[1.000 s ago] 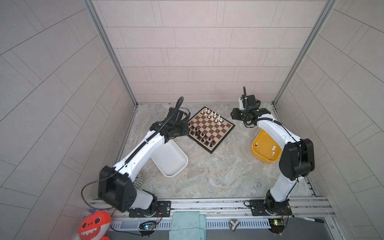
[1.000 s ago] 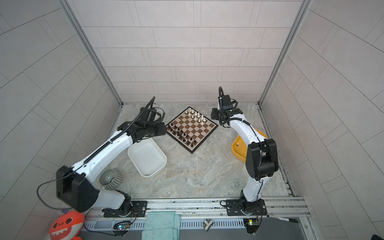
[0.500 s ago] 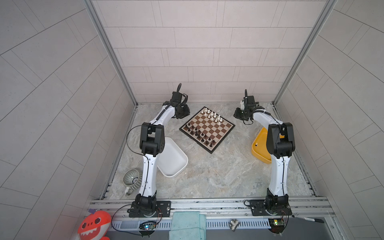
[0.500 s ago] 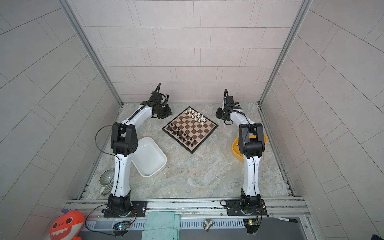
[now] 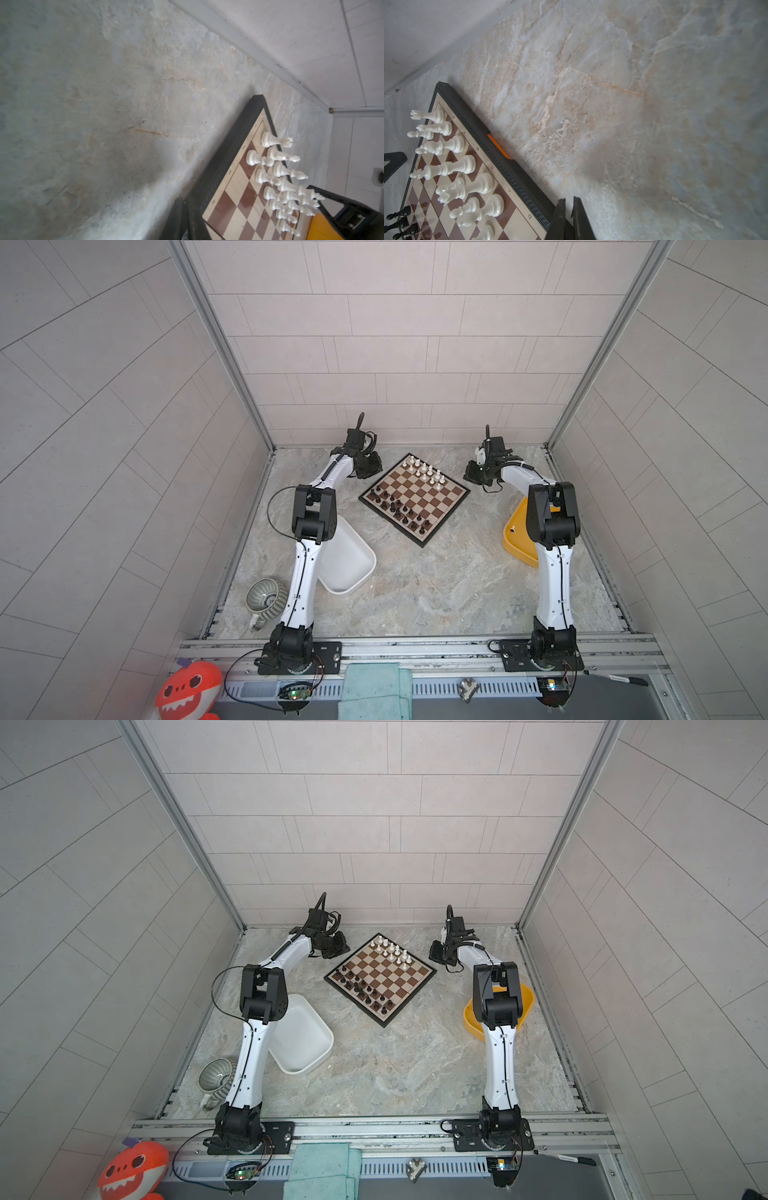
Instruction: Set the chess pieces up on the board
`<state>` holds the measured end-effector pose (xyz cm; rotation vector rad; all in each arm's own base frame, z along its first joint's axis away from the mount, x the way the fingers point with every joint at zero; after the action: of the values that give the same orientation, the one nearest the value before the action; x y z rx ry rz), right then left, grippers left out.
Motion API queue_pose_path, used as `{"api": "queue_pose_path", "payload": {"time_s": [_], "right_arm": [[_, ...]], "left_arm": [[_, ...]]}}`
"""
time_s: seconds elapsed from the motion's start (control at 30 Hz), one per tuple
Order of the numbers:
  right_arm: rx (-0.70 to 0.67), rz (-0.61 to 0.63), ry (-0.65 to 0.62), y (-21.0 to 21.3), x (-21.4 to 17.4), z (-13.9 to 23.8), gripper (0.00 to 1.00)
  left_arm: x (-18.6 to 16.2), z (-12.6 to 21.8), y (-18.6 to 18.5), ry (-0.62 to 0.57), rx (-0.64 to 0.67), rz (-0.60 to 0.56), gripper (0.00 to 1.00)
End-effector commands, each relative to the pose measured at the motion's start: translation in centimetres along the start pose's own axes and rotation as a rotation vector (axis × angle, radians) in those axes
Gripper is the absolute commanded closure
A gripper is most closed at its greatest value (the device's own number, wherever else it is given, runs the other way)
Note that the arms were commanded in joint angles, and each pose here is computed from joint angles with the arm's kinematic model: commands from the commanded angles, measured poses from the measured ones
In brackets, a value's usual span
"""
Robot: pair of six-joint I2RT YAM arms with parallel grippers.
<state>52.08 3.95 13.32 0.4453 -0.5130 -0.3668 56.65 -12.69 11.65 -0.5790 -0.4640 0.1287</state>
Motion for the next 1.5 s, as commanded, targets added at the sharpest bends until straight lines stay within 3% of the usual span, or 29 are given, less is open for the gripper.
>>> {"api": "queue_pose_path", "payload": {"time_s": [0.0, 0.17, 0.47, 0.67, 1.17, 1.47], "right_arm": [[-0.02, -0.004, 0.061, -1.2, -1.1, -0.8, 0.91], [-0.031, 0.0, 0.102, -1.6, -1.9, -1.0, 0.92], [-0.034, 0.009, 0.22, -1.8, -3.5, -0.4, 0.94], [-0.043, -0.014, 0.212, -2.0, -5.4, 2.2, 0.95], [-0.002, -0.106, 0.198, -2.8, -14.2, 9.0, 0.96], [-0.003, -0.124, 0.233, -3.5, -20.4, 11.3, 0.95]], "left_arm": [[0.5, -0.3, 0.5, -0.004, -0.02, 0.008, 0.91], [0.2, -1.1, 1.1, 0.026, -0.042, 0.021, 1.0], [-1.7, -1.5, -1.1, 0.14, -0.149, -0.04, 1.0], [-3.4, -2.4, -2.3, 0.215, -0.184, -0.065, 1.0], [-9.8, -4.5, -7.1, 0.403, -0.205, -0.176, 1.0], [-13.8, -4.0, -7.8, 0.504, -0.172, -0.208, 1.0]]}}
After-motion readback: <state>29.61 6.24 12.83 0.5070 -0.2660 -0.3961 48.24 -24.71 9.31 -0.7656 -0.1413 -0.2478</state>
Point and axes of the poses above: each gripper's point midway between its finger pads, its own z axis back along the fingers, its own y axis along the line the jaws close on, x = y × z, the point moved 10 cm from there along z, back along the fingers, and after that the axes turned 7 degrees about -z, right-handed, at the moved point
